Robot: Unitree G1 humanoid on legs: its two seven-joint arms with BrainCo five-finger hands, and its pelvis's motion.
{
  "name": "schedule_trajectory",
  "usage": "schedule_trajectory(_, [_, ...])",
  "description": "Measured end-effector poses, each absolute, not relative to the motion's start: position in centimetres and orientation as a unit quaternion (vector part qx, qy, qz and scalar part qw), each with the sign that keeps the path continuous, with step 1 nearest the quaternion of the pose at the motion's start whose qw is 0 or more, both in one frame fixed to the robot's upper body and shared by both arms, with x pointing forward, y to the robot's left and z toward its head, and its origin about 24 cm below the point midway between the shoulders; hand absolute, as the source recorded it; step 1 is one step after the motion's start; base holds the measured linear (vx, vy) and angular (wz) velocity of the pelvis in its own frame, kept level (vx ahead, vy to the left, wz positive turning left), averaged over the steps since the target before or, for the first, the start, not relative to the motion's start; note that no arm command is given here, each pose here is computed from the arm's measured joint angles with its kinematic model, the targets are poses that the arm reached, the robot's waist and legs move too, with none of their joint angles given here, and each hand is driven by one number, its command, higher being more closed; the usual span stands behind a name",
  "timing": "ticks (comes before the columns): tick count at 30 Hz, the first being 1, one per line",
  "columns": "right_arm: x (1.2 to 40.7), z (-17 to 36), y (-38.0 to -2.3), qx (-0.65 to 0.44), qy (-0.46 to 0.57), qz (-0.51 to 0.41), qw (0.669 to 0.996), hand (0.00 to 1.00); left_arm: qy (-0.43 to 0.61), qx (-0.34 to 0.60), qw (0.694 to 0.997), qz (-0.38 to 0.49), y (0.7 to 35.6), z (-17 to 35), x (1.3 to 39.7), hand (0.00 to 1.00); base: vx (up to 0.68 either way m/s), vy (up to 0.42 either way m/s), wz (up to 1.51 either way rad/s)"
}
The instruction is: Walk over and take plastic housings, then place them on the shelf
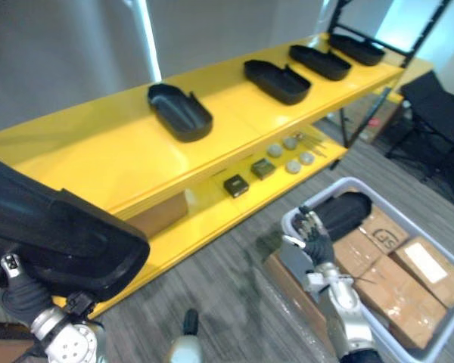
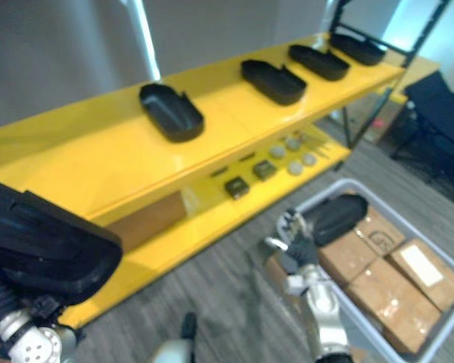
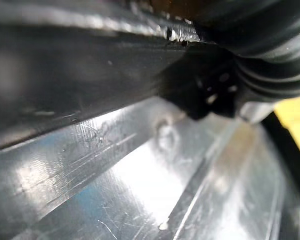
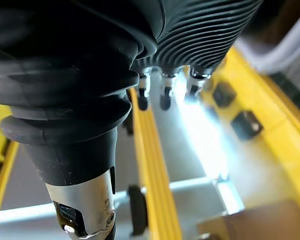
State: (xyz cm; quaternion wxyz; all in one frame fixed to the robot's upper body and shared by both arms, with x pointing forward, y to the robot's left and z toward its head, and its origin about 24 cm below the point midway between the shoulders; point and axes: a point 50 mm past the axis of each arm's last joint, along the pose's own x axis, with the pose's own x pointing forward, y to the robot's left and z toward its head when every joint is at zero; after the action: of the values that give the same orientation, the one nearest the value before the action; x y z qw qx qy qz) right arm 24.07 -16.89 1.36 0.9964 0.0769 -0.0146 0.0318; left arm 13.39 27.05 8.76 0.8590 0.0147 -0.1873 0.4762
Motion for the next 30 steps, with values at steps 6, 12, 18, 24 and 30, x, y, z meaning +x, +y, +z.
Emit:
schedule_trajectory(6, [23.7,1.7,-17.7,0.040,-0.040,0.018,0.998,0.00,-0.273,0.026,0.895,0.352,25.2,11.6,16.7,1.00,0.01,0.024,0.36])
schedule_trajectory(12, [23.6,3.7,-18.9,0.017,-0.094,0.003,0.995,0.00,-0.341,0.061,0.900,0.263,23.8,14.4,19.3,1.00,0.06,-0.065,0.36])
schedule_trajectory(18, [23.9,4.6,-20.0,0.014,-0.116,-0.016,0.993,0.00,-0.329,0.069,0.906,0.259,23.5,13.9,19.3,1.00,0.03,-0.096,-0.08])
schedule_trajectory(24, [23.8,4.7,-20.3,0.012,-0.120,-0.014,0.993,0.00,-0.288,0.061,0.920,0.259,23.0,12.1,18.5,1.00,-0.10,-0.092,0.01])
schedule_trajectory(30, [23.7,4.7,-20.3,0.028,-0.128,-0.034,0.991,0.00,-0.281,0.071,0.915,0.279,23.7,11.8,17.7,1.00,-0.07,0.017,0.15])
